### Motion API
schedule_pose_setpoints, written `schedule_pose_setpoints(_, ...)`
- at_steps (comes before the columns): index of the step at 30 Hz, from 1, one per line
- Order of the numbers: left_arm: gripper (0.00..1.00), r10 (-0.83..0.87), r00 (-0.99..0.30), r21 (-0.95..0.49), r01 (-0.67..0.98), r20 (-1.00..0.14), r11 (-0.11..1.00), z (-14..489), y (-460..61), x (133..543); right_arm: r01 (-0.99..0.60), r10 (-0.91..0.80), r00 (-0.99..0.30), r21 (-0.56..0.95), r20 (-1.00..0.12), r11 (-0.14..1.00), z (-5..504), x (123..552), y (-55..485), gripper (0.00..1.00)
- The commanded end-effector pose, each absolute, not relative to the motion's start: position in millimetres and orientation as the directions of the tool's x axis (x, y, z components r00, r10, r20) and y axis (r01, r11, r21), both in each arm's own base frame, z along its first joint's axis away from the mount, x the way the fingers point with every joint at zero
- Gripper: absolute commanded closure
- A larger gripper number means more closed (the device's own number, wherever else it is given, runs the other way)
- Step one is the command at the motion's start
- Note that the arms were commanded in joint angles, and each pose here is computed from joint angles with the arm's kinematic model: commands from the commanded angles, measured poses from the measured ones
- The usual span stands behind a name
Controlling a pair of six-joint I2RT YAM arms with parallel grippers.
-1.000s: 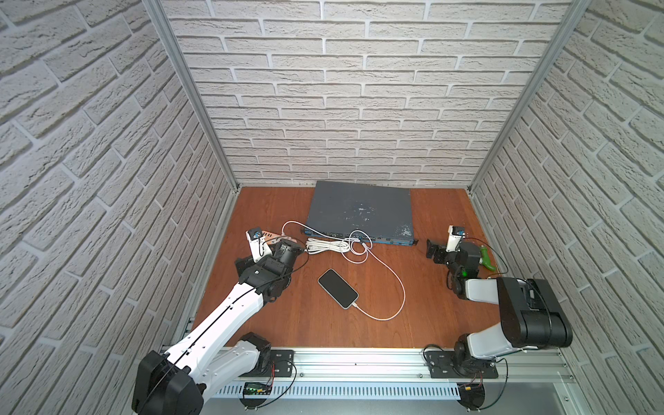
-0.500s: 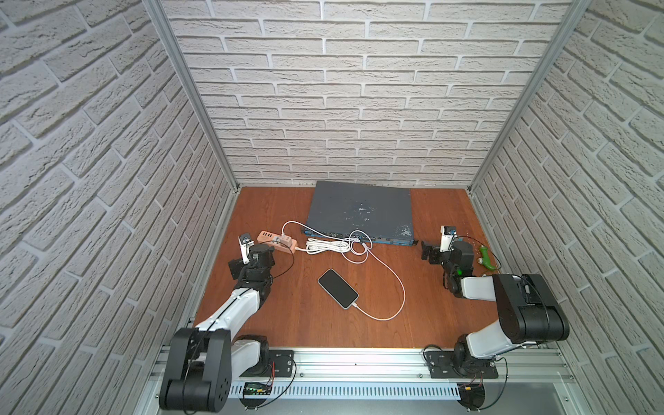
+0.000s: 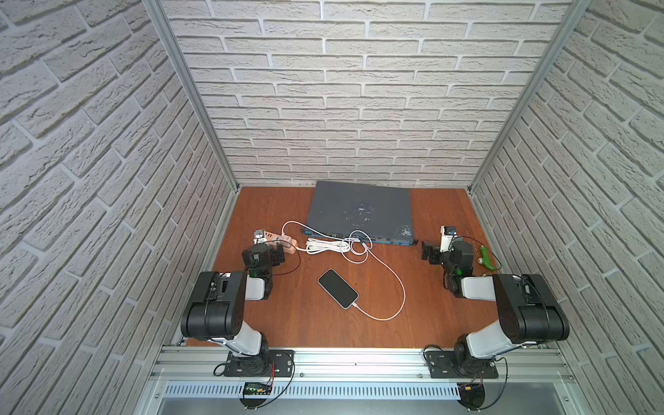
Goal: Plug the charging cable into the phone
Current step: Reset both arms
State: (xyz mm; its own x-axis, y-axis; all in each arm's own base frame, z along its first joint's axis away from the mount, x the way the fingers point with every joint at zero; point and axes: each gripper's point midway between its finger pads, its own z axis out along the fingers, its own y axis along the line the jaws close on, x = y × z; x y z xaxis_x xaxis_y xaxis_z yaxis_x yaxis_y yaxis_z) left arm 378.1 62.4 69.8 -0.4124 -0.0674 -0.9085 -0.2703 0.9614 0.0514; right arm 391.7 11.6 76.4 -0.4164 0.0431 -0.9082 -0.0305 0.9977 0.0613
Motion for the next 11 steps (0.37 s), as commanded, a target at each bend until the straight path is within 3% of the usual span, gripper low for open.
schedule_pose_setpoints(1,0.02,-0.080,-0.339,0.006,-0.246,-0.938,0.969,90.1,58.5,389.8,-0.032,0.033,-0.369,0.049,-0.929,0.998,92.0,400.2,11.2,0.01)
schedule_pose_setpoints(11,0.02,-0.072,-0.347,0.006,-0.221,-0.935,0.975,88.8,54.3,391.4,-0.032,0.035,-0.370,0.050,-0.928,0.998,91.8,400.3,11.1,0.01)
